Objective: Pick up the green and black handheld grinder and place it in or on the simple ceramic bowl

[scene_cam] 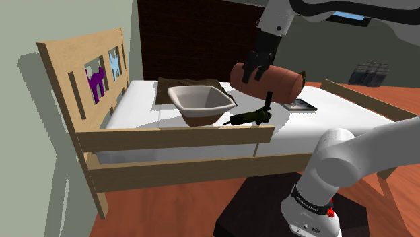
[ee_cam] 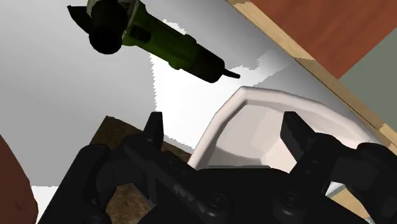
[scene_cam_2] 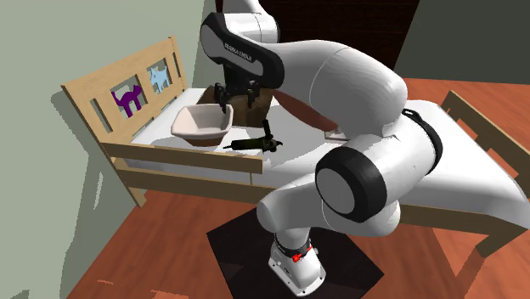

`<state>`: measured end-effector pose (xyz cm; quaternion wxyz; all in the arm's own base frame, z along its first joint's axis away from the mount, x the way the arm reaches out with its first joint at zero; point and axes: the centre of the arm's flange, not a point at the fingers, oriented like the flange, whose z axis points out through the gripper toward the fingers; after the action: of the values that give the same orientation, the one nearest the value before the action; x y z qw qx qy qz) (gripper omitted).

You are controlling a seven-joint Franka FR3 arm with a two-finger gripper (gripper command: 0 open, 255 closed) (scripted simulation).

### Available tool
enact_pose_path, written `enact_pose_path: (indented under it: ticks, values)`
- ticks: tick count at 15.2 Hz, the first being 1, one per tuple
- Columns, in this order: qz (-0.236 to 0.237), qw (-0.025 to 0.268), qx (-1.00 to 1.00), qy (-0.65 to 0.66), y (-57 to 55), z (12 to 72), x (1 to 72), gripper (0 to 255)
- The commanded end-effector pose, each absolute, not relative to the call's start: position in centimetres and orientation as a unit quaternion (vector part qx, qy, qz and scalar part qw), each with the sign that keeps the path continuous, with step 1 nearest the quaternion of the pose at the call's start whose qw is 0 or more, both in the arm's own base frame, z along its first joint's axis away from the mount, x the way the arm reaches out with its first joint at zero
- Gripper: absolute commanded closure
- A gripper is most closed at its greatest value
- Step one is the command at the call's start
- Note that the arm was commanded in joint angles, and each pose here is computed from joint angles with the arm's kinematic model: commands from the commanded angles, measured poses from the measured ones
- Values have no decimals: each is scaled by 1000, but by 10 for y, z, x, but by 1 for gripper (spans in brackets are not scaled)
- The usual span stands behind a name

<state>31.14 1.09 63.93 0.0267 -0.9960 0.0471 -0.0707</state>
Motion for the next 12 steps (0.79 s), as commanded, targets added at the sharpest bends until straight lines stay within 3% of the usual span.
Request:
enact_pose_path:
  ticks: [1, 10, 12]
  values:
    - [-71, 27, -996, 47, 11, 639, 311, 0]
    - [91, -75, -935, -335, 26, 521, 351, 0]
    - [93, -76, -933, -339, 26, 514, 350, 0]
